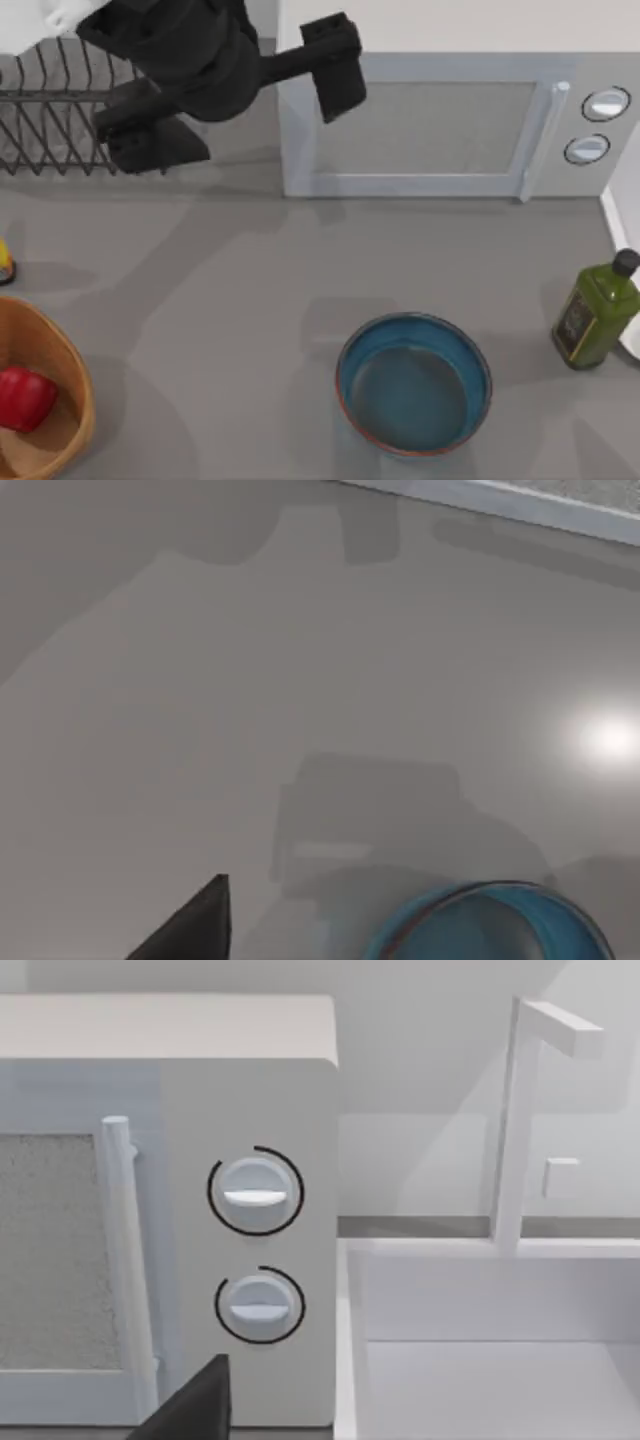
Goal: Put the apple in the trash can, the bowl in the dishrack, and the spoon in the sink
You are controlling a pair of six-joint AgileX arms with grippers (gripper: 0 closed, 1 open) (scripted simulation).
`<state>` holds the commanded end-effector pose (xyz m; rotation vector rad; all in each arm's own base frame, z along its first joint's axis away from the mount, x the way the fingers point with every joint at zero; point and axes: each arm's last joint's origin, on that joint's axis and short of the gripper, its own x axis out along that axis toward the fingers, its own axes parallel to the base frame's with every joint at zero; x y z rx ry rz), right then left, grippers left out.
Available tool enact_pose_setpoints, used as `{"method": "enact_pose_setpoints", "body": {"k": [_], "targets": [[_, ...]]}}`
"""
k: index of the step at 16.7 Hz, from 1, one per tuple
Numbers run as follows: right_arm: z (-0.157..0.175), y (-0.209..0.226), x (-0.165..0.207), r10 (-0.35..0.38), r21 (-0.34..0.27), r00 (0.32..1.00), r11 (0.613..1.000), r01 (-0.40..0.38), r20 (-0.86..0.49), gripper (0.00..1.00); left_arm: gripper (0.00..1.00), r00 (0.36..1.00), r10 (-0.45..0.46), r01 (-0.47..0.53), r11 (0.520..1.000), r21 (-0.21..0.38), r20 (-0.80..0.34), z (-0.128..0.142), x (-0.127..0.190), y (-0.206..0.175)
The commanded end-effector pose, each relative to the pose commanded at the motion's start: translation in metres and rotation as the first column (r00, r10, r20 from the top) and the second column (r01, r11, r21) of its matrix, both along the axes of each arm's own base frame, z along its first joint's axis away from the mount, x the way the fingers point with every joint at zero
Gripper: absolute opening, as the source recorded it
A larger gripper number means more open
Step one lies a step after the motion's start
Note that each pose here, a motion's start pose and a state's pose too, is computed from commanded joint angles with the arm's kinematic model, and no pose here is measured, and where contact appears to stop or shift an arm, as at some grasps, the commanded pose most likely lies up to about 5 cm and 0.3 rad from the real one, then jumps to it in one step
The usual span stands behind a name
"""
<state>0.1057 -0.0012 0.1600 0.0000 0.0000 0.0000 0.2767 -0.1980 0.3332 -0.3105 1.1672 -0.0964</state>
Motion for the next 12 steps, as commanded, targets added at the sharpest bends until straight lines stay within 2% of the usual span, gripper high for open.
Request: {"method": "enact_pose_setpoints", "body": {"k": [3,7,12], "targets": [[0.000,0.000,0.000,0.000,0.000,1.000,1.000,0.000,0.000,1.00,1.00,0.986,-0.038,0.050,0.996,0.071,-0.160,-0.026,0.013,-0.075],[0.000,0.000,0.000,0.000,0.000,1.000,1.000,0.000,0.000,1.00,1.00,0.949,-0.079,0.133,0.978,0.163,-0.305,-0.069,-0.004,-0.160],[0.000,0.000,0.000,0.000,0.000,1.000,1.000,0.000,0.000,1.00,1.00,0.916,-0.103,0.204,0.952,0.229,-0.388,-0.103,-0.040,-0.214]]}}
